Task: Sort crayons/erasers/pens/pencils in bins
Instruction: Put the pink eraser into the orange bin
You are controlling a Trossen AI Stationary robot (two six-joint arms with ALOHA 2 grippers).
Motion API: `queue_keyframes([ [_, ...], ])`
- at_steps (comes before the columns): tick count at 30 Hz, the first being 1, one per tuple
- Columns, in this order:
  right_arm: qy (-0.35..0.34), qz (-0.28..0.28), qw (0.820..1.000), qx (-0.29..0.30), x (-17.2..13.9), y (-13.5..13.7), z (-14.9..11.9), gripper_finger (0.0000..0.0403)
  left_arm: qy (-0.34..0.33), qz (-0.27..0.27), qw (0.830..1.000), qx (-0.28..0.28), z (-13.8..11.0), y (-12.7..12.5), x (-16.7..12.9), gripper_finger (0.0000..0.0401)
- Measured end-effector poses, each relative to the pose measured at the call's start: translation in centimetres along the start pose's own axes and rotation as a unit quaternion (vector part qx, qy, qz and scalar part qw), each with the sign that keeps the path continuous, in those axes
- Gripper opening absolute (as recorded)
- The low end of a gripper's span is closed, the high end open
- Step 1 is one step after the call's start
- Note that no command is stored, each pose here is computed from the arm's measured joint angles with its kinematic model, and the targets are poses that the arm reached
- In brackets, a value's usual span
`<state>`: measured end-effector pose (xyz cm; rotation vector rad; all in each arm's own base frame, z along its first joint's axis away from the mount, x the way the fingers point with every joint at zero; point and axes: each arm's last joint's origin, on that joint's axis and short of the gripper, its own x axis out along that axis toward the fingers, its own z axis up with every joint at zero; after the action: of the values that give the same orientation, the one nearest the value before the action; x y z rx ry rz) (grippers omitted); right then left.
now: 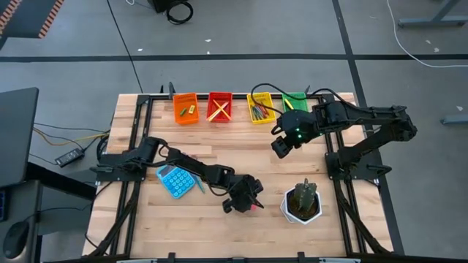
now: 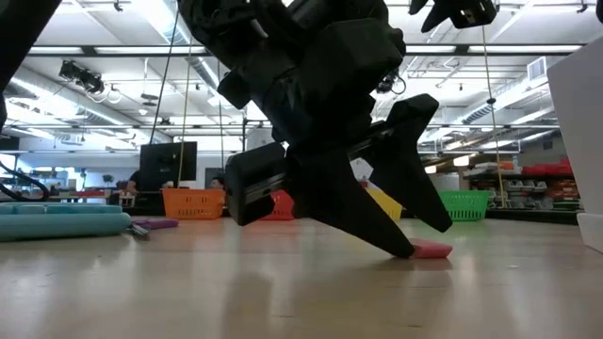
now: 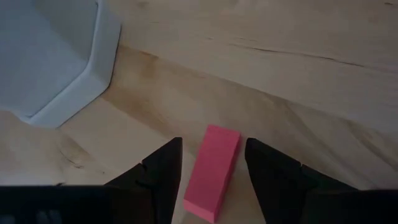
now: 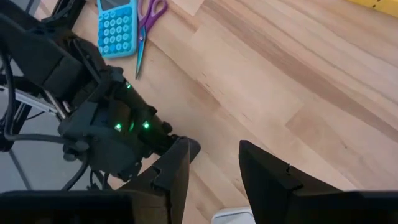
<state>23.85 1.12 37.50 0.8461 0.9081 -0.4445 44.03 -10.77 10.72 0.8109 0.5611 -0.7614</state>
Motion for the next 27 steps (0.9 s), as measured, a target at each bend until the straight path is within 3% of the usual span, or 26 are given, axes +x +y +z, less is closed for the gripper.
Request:
queue_keyframes([
  [14, -0.005, 0.000, 1.000, 0.008, 0.0, 0.4, -0.4, 0.0145, 0.018, -0.006, 0.999, -0.036, -3.0, 1.4, -0.3, 0.0164],
  [27, -0.004, 0.001, 1.000, 0.010, 0.0, 0.4, -0.4, 0.0145, 0.043, 0.007, 0.996, -0.073, -4.1, 1.9, -0.6, 0.0093],
])
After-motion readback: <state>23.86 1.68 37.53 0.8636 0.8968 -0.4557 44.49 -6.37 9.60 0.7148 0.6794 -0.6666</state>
